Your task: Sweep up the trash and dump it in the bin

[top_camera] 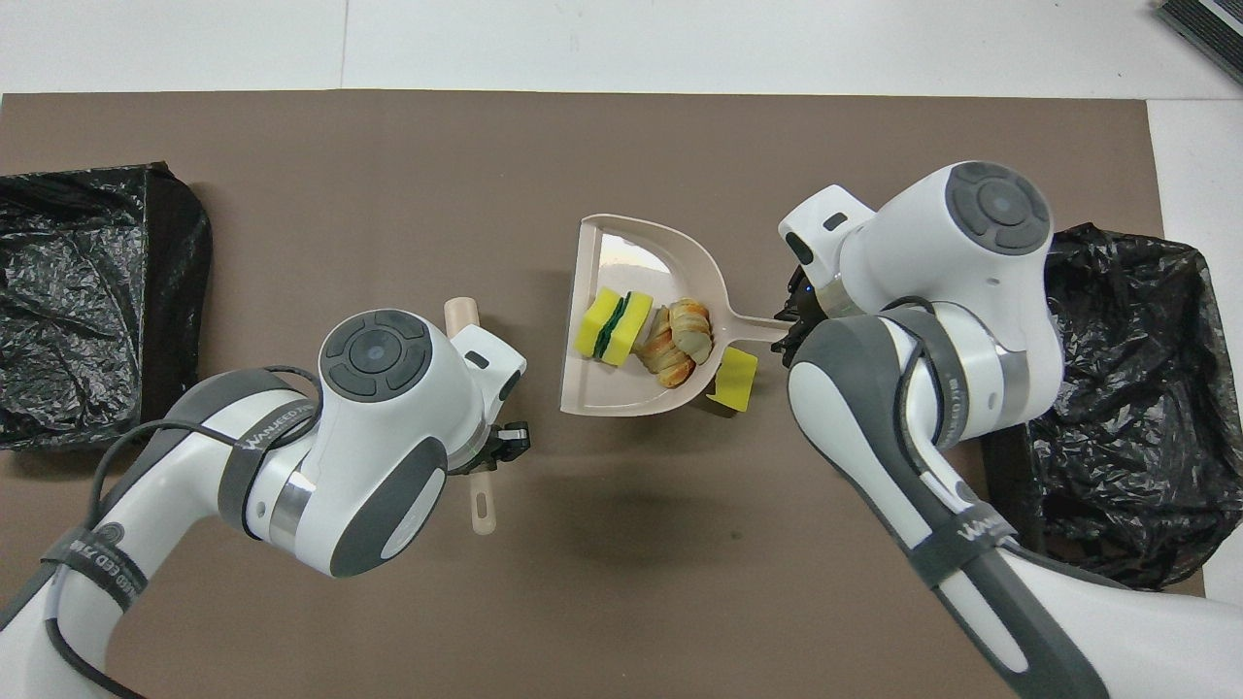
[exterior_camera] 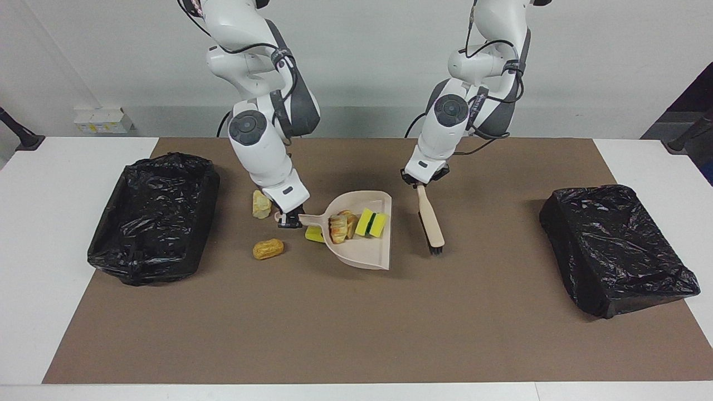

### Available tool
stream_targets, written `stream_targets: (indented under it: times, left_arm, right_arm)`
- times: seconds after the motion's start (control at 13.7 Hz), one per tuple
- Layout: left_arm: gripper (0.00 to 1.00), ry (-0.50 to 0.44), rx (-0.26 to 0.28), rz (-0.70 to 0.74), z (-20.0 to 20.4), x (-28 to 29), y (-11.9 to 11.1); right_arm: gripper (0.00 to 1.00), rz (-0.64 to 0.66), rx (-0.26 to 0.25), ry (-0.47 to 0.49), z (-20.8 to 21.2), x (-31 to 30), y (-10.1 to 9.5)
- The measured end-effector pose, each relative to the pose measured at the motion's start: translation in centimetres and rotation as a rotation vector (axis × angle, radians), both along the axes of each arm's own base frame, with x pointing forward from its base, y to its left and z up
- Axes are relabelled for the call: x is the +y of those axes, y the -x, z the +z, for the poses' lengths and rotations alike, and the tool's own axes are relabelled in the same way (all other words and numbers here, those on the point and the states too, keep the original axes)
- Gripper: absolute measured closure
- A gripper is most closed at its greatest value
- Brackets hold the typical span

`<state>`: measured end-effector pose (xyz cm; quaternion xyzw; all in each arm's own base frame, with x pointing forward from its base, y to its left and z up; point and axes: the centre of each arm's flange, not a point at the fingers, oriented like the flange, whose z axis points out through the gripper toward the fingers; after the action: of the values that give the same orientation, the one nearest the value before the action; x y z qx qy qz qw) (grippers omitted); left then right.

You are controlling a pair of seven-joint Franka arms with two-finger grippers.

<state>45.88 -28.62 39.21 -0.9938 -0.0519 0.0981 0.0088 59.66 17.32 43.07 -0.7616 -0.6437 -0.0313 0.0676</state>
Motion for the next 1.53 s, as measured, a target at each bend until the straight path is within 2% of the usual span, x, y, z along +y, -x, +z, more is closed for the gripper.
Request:
stream_targets:
  times: [0.22,0.36,0.58,0.8,1.17,1.53]
  left_arm:
    - [0.73,-0.004,-0.011,-0.015,0.5,-0.7,0.5]
    - [0.73,-0.015,-0.011,-0.031,0.3,-2.0,1.9]
    - [0.73,-0.026,-0.003,-0.044,-0.7,-6.3,6.2]
    - [0.73,-0.01,-0.031,-0.02,-1.7,-10.8,11.5]
    - [0.73,0.009,-0.02,-0.026,-2.3,-12.2,17.9]
    - [0.73,0.014,-0.043,-0.046,-3.8,-12.0,20.6]
  right_arm:
    - [0.68,-0.027,-0.019,-0.007,5.0,-5.2,0.4]
    - [0.68,-0.032,-0.013,-0.041,7.8,-10.0,0.4]
    - [0.68,-0.044,0.007,-0.077,9.3,-17.2,0.6]
    - [0.68,-0.038,0.029,-0.069,9.2,-24.2,1.5]
    - [0.68,-0.073,0.024,0.052,9.6,-36.0,4.1]
    - [0.68,0.032,-0.022,0.322,10.1,-44.6,5.6]
